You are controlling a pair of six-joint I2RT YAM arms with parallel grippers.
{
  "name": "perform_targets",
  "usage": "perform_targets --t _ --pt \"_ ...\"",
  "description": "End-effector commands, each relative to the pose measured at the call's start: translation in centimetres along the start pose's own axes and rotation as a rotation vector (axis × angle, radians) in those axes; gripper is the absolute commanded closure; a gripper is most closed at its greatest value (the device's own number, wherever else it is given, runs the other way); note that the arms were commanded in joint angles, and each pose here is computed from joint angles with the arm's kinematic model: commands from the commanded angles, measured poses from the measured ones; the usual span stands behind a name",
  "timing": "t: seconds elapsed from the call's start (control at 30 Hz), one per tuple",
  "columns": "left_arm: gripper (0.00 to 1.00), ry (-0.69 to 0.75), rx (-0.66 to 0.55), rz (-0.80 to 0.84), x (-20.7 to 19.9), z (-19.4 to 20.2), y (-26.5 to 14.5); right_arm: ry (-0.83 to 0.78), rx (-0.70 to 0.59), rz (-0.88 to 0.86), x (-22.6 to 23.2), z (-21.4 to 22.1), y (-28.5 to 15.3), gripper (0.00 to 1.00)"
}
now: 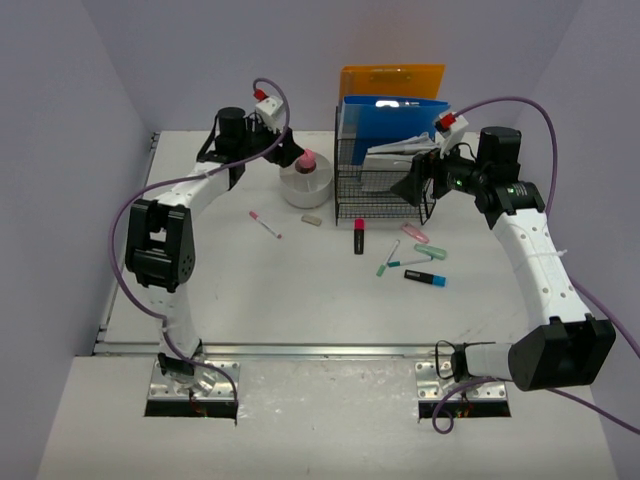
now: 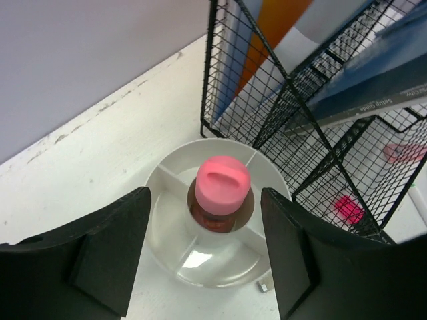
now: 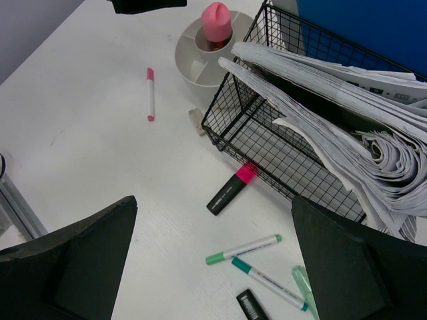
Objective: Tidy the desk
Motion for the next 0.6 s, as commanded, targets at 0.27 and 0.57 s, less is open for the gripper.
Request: perform_targets --t 0.27,0.57 --pt "0.49 -0.499 -0.034 -0.51 0.9 -4.2 -10.9 0.031 -0.04 0.035 -0.1 -0.5 -0.4 0.01" --pt "0.61 -0.74 0.363 -0.866 3.1 10.2 -12.4 0.143 -0.063 0.194 -2.4 -0.6 -0.4 0.01"
Point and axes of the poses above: each gripper's point midway between its finger pads, its own y axis out along the fingers, its own x axis along the line the jaws close on, z = x × y, the point moved 1 cm from there along -y, back along the fingers, and after that the axes turned 2 degrees about -y, right-handed, at the moved point
